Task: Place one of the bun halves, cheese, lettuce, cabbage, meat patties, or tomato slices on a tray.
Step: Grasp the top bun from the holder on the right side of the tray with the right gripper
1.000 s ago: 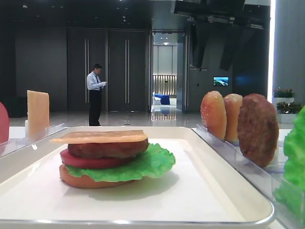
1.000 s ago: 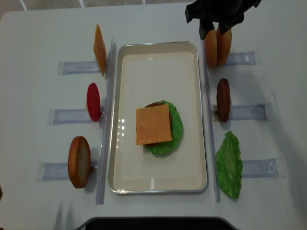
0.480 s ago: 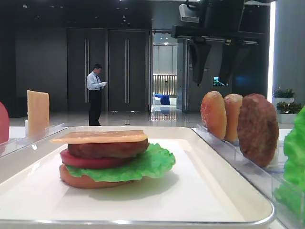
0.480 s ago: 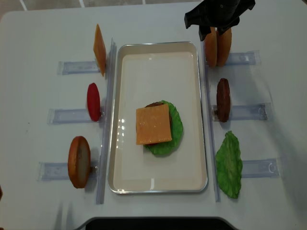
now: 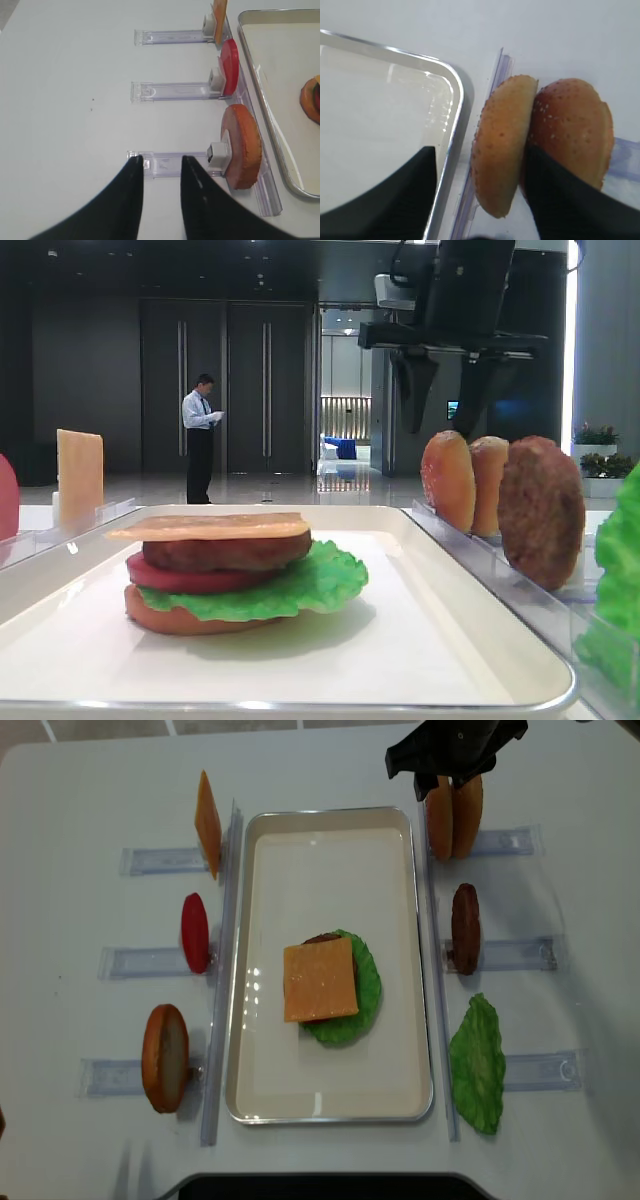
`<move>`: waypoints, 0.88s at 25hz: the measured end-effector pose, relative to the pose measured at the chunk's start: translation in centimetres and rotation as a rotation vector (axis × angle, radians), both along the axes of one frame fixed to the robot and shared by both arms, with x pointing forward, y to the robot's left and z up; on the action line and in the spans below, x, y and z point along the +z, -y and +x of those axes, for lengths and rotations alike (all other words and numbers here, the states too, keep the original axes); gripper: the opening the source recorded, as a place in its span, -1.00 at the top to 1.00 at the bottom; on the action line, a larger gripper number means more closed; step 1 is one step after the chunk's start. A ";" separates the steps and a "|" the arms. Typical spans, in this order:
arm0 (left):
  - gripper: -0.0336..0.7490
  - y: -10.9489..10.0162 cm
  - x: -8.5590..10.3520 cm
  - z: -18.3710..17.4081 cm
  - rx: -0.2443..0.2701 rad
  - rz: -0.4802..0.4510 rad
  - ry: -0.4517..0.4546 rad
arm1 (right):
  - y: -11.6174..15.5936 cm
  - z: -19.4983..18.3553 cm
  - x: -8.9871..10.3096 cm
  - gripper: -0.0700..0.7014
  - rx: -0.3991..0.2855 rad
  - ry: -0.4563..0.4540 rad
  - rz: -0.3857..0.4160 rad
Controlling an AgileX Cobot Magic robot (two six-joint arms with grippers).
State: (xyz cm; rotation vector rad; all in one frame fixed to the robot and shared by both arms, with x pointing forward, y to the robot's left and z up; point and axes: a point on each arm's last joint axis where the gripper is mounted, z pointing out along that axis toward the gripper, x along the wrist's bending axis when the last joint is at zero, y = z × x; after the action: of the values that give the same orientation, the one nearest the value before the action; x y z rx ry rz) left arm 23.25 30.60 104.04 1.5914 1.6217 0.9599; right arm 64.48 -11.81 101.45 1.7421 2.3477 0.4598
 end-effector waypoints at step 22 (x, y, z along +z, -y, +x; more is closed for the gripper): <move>0.40 0.0 0.0 0.0 0.000 0.000 0.000 | -0.6 0.4 0.0 0.21 0.000 -0.039 -0.056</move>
State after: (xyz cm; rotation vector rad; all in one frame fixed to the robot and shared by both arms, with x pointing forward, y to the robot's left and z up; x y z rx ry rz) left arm 23.25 30.60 104.04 1.5914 1.6217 0.9599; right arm 64.87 -11.20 101.44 1.7415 2.3636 0.3594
